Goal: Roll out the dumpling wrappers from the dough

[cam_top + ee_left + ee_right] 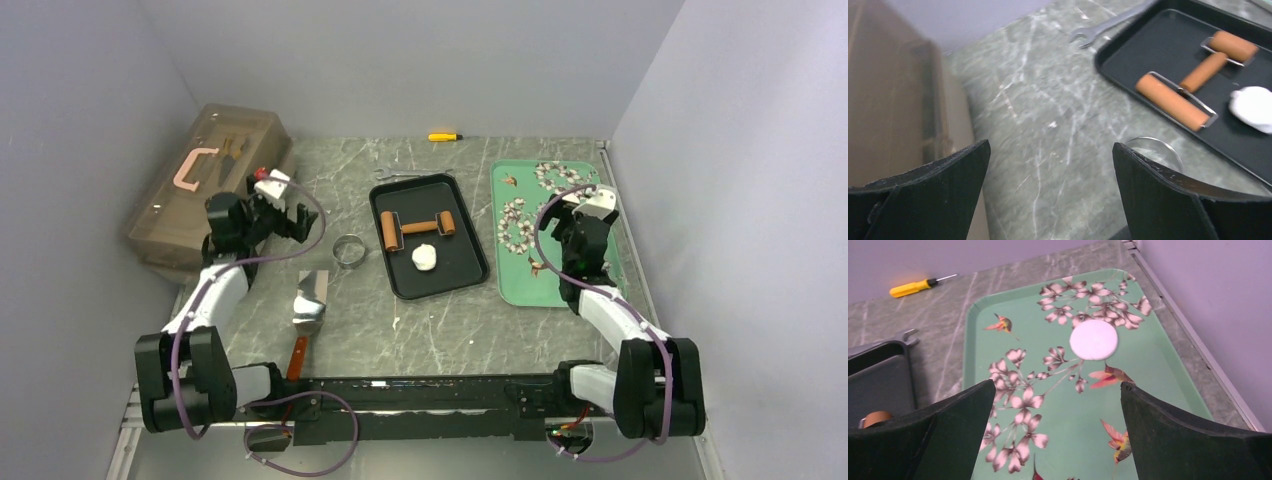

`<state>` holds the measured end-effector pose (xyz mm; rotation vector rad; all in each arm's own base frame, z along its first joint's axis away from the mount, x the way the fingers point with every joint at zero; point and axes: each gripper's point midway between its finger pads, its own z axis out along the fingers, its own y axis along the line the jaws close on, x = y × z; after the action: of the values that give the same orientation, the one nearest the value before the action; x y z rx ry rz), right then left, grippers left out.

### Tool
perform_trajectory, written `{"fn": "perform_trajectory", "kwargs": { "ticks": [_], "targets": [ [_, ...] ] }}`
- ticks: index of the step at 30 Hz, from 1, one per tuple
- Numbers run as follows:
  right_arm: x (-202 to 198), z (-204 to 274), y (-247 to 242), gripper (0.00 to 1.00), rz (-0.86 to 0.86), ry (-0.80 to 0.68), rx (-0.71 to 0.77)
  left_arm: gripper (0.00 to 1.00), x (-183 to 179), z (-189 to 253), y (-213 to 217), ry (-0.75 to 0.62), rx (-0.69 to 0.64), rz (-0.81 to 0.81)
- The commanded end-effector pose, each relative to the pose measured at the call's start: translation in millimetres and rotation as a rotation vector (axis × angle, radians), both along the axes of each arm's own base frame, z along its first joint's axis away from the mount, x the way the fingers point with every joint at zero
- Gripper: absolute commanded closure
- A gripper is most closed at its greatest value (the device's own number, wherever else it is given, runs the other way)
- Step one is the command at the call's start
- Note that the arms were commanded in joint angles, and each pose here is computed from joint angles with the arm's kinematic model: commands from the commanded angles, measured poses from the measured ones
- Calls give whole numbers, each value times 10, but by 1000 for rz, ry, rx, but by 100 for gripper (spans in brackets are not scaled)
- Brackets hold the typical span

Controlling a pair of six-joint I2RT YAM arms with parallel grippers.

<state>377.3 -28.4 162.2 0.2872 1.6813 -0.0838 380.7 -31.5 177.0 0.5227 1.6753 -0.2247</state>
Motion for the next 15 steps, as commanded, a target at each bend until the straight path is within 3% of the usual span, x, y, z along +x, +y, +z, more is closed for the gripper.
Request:
{"fn": "perform_trajectory", "kwargs": {
  "ticks": [1,7,10,15],
  "targets": [
    [55,230,229,0,112,32,60,1,-197,-73,-566,242,54,-277],
    [-12,481,551,0,295,68,90,4,-11,6,-1517,364,333,-543],
    [-74,486,699,0,374,84,120,19,252,-244,-1798,494,473,-612],
    [-115,375,786,0,420,158,142,21,544,-637,-2129,553,578,-676]
  ]
}}
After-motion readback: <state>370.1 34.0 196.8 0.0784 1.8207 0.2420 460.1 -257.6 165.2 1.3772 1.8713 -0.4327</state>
